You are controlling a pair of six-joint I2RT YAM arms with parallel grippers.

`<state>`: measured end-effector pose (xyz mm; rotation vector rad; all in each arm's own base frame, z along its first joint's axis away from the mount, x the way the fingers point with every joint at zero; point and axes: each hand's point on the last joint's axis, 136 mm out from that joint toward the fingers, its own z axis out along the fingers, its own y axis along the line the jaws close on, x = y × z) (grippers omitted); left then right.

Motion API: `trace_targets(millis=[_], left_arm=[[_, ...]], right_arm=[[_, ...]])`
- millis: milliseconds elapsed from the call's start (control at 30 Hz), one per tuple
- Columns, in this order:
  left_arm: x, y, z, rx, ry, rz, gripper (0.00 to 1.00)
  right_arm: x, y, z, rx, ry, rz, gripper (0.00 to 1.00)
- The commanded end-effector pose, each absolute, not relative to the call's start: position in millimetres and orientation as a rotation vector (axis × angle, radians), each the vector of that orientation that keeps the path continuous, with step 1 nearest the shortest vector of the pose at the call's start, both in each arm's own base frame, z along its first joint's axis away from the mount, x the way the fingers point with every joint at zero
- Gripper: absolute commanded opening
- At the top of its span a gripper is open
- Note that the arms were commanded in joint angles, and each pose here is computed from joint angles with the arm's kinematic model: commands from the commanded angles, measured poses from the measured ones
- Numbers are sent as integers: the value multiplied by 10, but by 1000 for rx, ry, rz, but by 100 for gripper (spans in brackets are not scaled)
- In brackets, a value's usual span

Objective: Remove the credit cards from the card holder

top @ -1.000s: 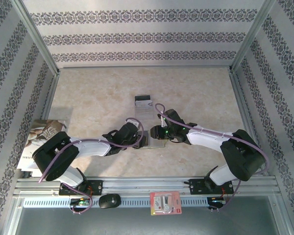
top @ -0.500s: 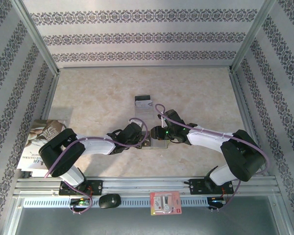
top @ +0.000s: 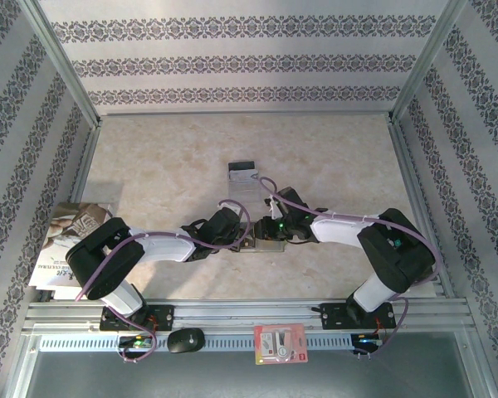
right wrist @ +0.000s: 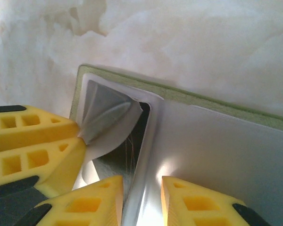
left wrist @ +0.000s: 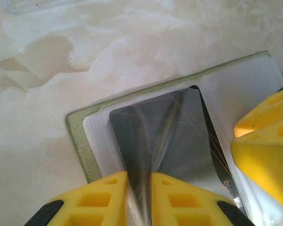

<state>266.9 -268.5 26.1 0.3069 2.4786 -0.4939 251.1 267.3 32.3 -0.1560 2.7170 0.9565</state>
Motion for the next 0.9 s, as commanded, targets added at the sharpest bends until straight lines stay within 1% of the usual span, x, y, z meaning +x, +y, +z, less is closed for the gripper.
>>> trace_targets(millis=[0, 367, 533, 867], left_arm=[[2431, -2577, 21, 365, 2588, -433, 18], [2422, -2553, 61, 353, 2574, -440, 19], [2421, -2552, 56, 353, 2574, -439, 19], [2420, -2560, 53, 354, 2575, -444, 19]], right_arm=[[2561, 2758, 368, -137, 2702, 1033, 28], [2607, 2774, 593, -158, 2610, 1034, 28], [2565, 2792, 476, -134, 2656, 1058, 28], [2525, 2757, 263, -65, 2735, 1050, 24]])
